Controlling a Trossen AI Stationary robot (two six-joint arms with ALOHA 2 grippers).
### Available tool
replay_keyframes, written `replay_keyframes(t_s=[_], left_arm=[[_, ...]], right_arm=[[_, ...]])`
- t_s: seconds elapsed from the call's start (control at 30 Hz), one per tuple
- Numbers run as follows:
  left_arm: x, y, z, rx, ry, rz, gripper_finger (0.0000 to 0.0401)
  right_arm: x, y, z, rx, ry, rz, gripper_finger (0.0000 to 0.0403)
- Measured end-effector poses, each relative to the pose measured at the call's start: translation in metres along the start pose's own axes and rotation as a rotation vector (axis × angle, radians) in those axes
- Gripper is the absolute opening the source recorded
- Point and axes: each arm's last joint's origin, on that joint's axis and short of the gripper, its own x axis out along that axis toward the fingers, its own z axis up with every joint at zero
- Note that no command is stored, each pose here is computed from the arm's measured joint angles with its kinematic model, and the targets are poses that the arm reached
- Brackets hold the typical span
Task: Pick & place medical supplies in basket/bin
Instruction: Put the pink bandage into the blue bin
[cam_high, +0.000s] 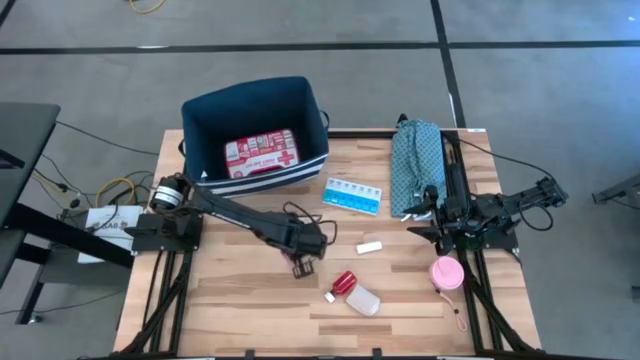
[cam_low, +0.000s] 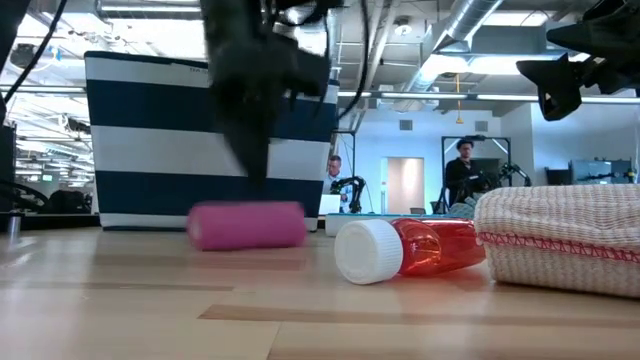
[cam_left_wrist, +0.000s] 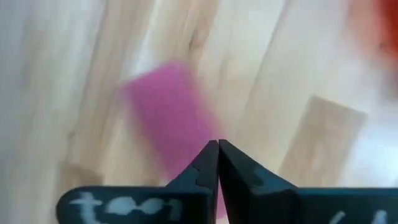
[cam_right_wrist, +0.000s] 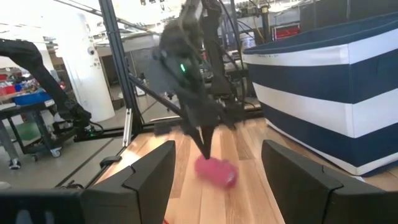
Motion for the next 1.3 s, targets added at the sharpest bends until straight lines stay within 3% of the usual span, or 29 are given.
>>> replay_keyframes(t_s=[0.23,0.33,0.43,0.53,0.8,0.9,1.17,1.3], left_arm=[[-0.077,-0.02,0.033,0.049,-0.156,-0.003,0.0001],[-0.092,-0.02,0.036,0.072,-0.184,0.014,0.0001],[-0.089,-0.024,0.034,0.086,-0.162,-0.016,0.0],[-0.078,-0.042,0.035,0.109,-0.172,-0.136,0.0],[-0.011,-0.107,0.024,0.268,-0.048,-0.459,0.0],[0.009,-0.115,0.016,0.283,0.027,-0.469,0.0],[0.021,-0.116,0.017,0.195,0.003,-0.374,0.0],[0.021,-0.115,0.015,0.279,0.023,-0.384,0.0]], right_arm=[[0.0,0.0,0.0,0.0,0.0,0.0,0.0234],[0.0,0.0,0.0,0.001,-0.003,0.0,0.0234],[0.0,0.0,0.0,0.001,-0.004,0.0,0.0234],[0.0,0.0,0.0,0.001,-0.004,0.0,0.0234],[0.0,0.0,0.001,0.003,-0.008,0.001,0.0234],[0.0,0.0,0.001,0.005,-0.013,0.002,0.0234],[0.0,0.0,0.002,0.023,-0.018,0.004,0.0234],[0.0,0.0,0.002,0.024,-0.021,0.005,0.0234]])
